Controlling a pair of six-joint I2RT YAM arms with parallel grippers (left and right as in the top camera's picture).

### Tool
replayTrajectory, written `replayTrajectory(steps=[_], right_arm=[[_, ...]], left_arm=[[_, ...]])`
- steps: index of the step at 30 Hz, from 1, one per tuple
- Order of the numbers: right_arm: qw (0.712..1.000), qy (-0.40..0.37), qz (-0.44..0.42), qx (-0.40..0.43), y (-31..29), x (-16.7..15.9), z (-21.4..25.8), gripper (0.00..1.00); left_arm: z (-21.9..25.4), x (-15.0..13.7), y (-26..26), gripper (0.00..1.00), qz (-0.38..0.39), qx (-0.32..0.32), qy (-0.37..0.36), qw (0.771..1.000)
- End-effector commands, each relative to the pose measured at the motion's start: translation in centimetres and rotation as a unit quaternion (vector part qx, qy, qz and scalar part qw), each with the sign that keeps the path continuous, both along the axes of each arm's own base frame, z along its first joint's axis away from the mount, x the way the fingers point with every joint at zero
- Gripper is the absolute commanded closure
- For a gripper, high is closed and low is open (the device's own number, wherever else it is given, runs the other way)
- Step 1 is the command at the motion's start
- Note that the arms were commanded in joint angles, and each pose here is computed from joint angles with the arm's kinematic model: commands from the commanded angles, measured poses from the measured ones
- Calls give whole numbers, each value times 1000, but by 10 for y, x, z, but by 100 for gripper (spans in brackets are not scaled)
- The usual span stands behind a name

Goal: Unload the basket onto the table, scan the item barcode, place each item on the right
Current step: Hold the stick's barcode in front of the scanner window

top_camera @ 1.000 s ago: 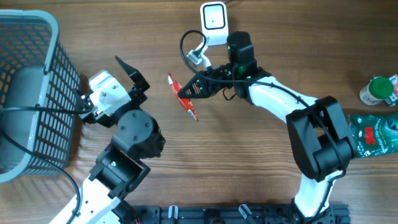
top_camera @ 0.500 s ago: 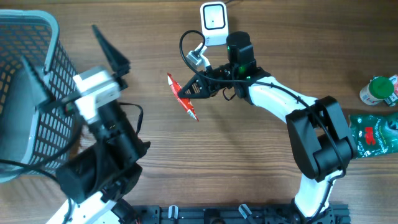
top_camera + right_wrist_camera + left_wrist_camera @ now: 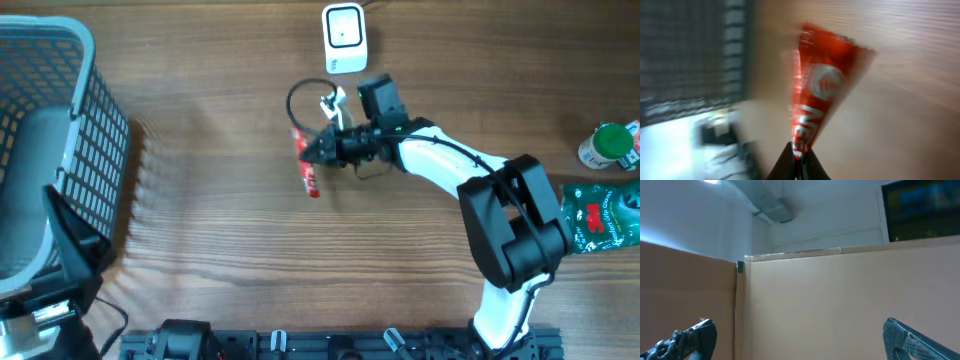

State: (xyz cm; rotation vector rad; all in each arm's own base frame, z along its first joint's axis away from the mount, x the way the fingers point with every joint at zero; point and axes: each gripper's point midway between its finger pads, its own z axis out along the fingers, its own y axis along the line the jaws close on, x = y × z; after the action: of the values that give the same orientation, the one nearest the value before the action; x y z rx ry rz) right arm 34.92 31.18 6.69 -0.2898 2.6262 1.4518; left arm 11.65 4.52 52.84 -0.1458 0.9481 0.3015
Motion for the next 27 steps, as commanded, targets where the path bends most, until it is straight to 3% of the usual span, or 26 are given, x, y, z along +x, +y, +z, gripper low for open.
replayTrajectory(steps=[1, 6, 11, 16, 21, 27], right_arm=[[957, -136, -53, -249, -54, 36, -47, 95], [887, -275, -132, -346, -81, 108, 18, 95], [821, -408, -217, -334, -81, 170, 84, 95], [797, -458, -261, -297, -70, 221, 102, 95], [790, -451, -299, -288, -69, 297, 90, 95], [790, -427, -348, -269, -95, 321, 82, 95]], left_arm=[[-7, -8, -5, 0, -38, -26, -1, 999], [-15, -5, -5, 0, -38, -25, 17, 999], [-43, 11, -6, 0, -36, -22, 84, 996], [-55, 17, -7, 0, -35, -19, 113, 993], [-63, 21, -7, 0, -34, -19, 128, 991], [-77, 30, -8, 0, -34, -17, 153, 987]])
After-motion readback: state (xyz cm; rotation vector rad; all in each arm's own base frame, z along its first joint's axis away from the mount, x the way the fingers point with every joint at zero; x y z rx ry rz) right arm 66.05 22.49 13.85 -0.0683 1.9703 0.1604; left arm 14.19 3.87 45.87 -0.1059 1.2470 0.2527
